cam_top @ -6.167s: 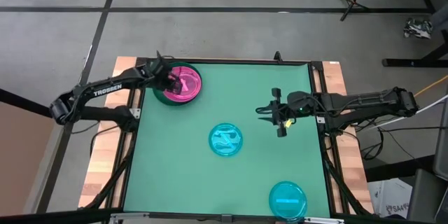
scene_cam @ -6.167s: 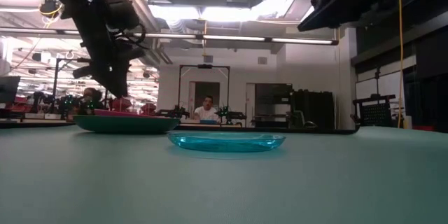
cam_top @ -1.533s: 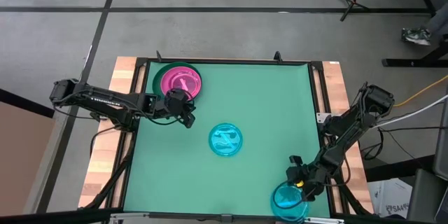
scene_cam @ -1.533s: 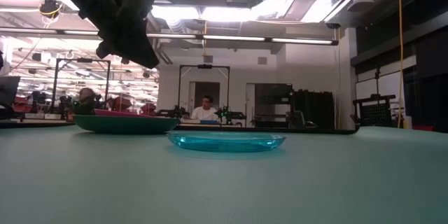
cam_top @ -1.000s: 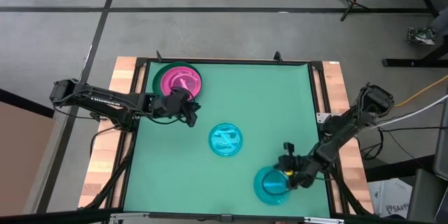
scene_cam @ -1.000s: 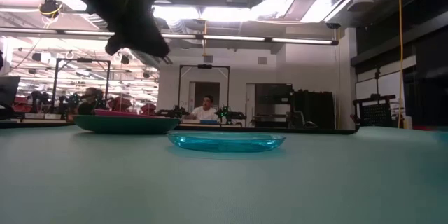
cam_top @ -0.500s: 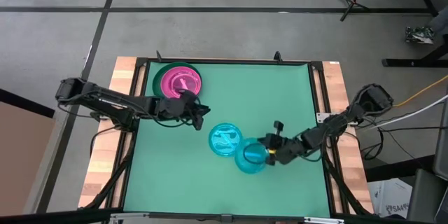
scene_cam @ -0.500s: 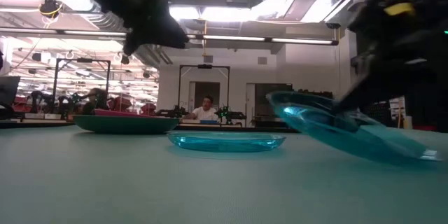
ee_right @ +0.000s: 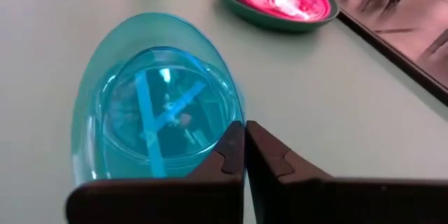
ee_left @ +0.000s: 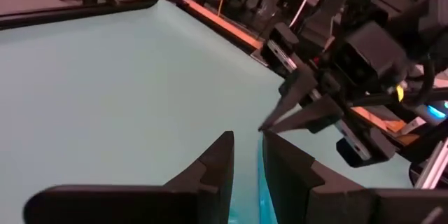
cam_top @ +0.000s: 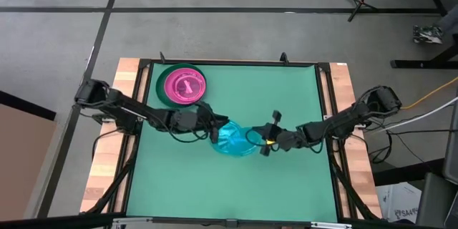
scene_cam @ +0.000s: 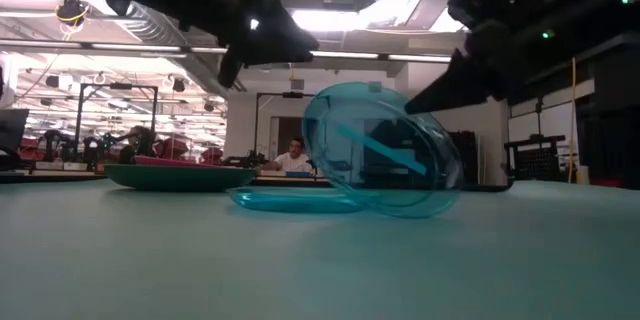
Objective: Stack plastic plates
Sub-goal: Stack the bottom blue plate on top of the light pink plate
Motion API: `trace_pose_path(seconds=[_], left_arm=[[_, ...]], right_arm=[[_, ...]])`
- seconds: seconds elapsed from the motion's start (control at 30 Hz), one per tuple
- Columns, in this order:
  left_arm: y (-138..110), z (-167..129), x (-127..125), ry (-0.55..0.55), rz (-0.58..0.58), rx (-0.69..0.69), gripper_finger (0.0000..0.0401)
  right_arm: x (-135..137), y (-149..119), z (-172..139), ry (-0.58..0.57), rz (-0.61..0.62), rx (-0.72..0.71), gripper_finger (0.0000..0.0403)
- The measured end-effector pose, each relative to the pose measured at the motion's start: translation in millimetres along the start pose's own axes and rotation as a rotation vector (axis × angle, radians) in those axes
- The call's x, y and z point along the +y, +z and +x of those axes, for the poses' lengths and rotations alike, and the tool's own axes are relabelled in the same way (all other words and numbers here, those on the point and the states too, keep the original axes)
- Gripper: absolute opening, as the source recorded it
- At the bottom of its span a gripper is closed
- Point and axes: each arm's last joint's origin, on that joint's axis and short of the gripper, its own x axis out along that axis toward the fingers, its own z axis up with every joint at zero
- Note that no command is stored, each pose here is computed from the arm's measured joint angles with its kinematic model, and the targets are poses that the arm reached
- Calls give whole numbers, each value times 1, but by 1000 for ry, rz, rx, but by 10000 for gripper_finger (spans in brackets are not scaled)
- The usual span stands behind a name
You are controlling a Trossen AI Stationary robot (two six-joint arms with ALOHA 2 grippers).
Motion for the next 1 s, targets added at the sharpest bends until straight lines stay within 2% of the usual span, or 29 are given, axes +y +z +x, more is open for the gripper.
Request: trace_pose_path(seconds=[0.13,0.33,0.5,0.7,1.0], left_arm=[[-2,9,-12,-13,36,7,70],[-2,21,-40,-57,177,2,70],[-1,20,-56,18,332,-13,70],[-9,13,-59,142,434,4,70],[-21,7,-59,159,500,79,70]], right_arm=[[-5,3,3,-18,25,-19,0],[-7,4,5,-26,35,-24,0],[-7,6,5,-23,41,-34,0],[-7,6,5,-22,41,-34,0],[-7,6,5,-22,41,-34,0]])
